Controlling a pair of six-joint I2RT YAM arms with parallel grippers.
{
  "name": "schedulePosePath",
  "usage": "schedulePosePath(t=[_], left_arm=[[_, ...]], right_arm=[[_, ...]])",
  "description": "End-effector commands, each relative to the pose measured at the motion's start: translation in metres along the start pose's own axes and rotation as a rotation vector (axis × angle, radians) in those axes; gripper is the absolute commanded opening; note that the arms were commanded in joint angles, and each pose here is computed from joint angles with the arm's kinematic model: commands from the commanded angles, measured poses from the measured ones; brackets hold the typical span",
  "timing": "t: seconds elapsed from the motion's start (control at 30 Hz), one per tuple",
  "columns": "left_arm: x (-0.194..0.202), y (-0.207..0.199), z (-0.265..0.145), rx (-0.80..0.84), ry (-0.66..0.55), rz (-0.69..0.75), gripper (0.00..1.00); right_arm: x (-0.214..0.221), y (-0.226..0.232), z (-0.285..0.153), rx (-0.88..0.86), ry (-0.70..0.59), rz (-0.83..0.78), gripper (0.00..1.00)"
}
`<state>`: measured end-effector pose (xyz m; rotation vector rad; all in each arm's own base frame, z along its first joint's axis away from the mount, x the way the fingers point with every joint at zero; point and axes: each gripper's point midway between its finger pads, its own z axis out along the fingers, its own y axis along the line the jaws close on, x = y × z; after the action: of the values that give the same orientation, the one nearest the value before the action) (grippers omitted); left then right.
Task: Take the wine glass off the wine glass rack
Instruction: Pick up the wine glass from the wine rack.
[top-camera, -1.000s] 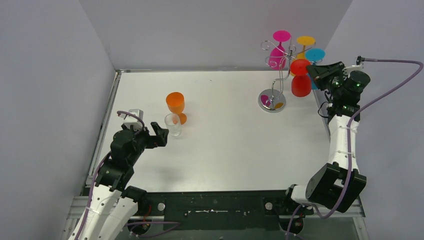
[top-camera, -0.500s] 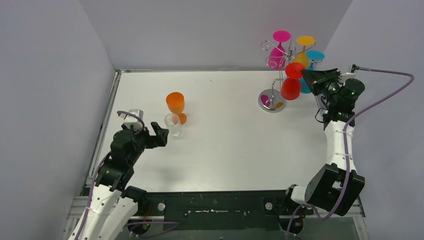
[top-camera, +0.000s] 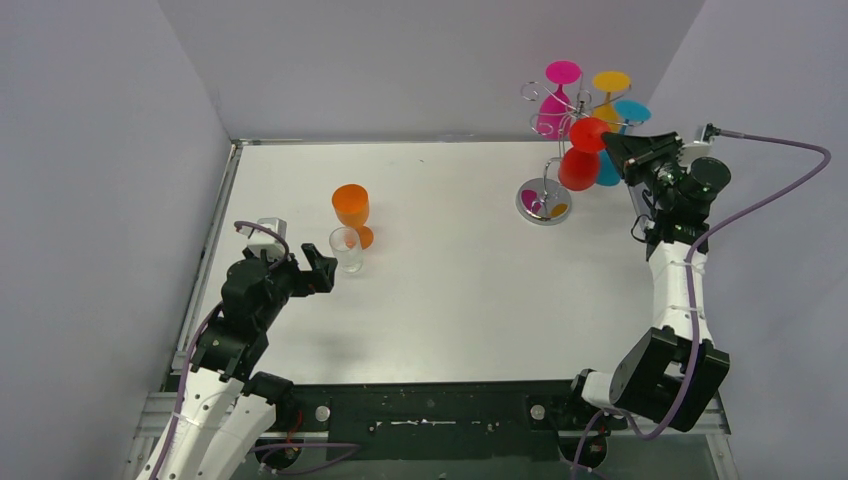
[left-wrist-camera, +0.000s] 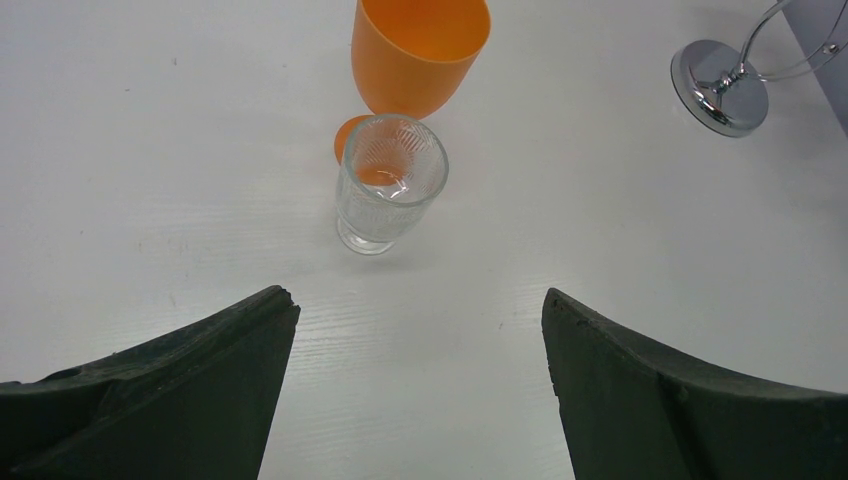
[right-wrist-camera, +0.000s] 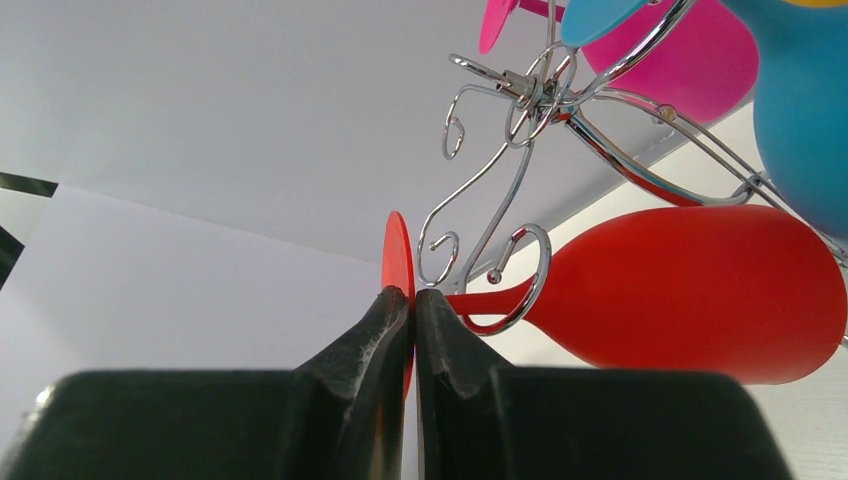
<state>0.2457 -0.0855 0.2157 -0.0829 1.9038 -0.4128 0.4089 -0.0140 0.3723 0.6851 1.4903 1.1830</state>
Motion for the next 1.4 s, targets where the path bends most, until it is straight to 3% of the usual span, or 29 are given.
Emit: schedulePosePath(t=[0.0,0.27,0.73,1.37], left_arm=[[-0.017,-0.008,0.0,0.034,-0.058,-0.004,0.91],[-0.017,-0.008,0.0,0.035,-0.057,-0.006,0.9],[-0.016,-0.008,0.0,0.035,-0.057,-0.005,0.91],[-0.016,-0.006,0.002,0.026,-0.048,-0.005,0.91]], right_arm=[[0.006,0.031,0.006,-0.079,0.023,-0.053,0.0],[0.011,0.028,0.021,-0.048,0.013,-0.08,0.0],[-0.014,0.004,0.021,0.08,-0.151,-0.109,0.0],[-0.019,0.03,0.01,-0.076,-0.252,-0.024,0.0]])
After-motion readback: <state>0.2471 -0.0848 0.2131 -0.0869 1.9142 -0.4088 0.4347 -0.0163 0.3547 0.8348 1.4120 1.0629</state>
